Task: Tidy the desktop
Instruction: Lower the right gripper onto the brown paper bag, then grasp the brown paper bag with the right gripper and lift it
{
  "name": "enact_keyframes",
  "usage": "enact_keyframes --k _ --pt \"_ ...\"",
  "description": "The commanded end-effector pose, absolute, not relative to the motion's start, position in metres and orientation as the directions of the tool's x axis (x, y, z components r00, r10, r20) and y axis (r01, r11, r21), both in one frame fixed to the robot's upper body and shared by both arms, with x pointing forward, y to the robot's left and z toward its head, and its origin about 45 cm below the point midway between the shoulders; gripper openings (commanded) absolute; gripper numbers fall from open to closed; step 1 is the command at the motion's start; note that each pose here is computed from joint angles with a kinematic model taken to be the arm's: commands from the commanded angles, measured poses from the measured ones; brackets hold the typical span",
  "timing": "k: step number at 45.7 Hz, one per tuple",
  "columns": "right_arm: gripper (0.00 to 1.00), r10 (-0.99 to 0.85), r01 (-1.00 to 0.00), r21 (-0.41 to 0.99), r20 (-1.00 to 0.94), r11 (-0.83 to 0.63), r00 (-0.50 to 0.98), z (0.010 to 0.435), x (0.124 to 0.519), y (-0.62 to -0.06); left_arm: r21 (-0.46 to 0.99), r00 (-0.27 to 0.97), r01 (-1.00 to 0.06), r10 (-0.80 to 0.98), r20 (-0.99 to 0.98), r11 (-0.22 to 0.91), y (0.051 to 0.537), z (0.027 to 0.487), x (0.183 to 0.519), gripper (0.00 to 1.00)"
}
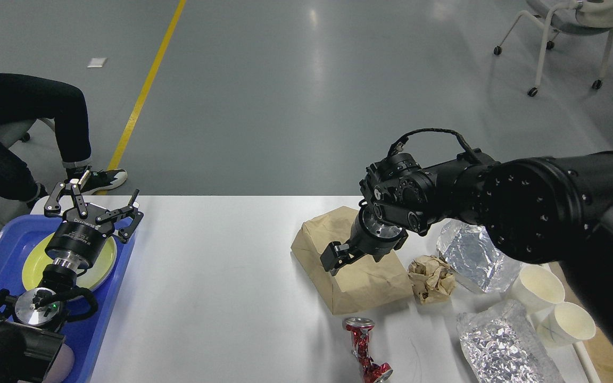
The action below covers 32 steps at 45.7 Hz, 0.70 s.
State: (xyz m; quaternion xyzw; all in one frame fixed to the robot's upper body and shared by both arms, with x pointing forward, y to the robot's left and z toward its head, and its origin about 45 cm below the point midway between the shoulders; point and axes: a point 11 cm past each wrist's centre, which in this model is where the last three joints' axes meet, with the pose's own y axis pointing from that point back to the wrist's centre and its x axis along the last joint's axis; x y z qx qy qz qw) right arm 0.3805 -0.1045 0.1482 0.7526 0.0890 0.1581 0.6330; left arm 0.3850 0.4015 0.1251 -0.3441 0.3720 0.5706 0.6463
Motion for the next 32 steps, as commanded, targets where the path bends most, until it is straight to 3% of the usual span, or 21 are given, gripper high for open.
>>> enact_keyframes --k 1,5,12,22,28,32 --pt "1.0 0.297 -0.067 0.972 0.135 -0.226 0.945 0.134 0.379 -0.101 -0.02 0.071 -0.994 0.481 -0.874 0.112 0.402 0.125 0.385 0.96" --pt "1.0 0.279 -0.096 0.964 0.166 -0.249 0.946 0.123 0.377 -0.101 -0.021 0.073 -0.993 0.481 -0.874 0.112 0.401 0.125 0.385 0.96" --pt "1.0 0.236 -0.232 0.925 0.307 -0.299 0.922 0.11 0.383 -0.101 -0.02 0.071 -0.994 0.481 -0.874 0.112 0.402 0.125 0.385 0.96" --pt "0.96 0.208 -0.221 0.921 0.296 -0.322 0.932 0.096 0.373 -0.103 -0.021 0.073 -0.993 0.481 -0.874 0.112 0.401 0.125 0.385 0.96" --pt "0.49 0.216 -0.217 0.923 0.293 -0.317 0.931 0.093 0.371 -0.104 -0.02 0.071 -0.994 0.481 -0.874 0.112 0.402 0.125 0.385 0.97" --pt "0.31 0.23 -0.213 0.926 0.291 -0.312 0.928 0.093 0.37 -0.104 -0.021 0.073 -0.993 0.481 -0.874 0.112 0.401 0.125 0.385 0.97"
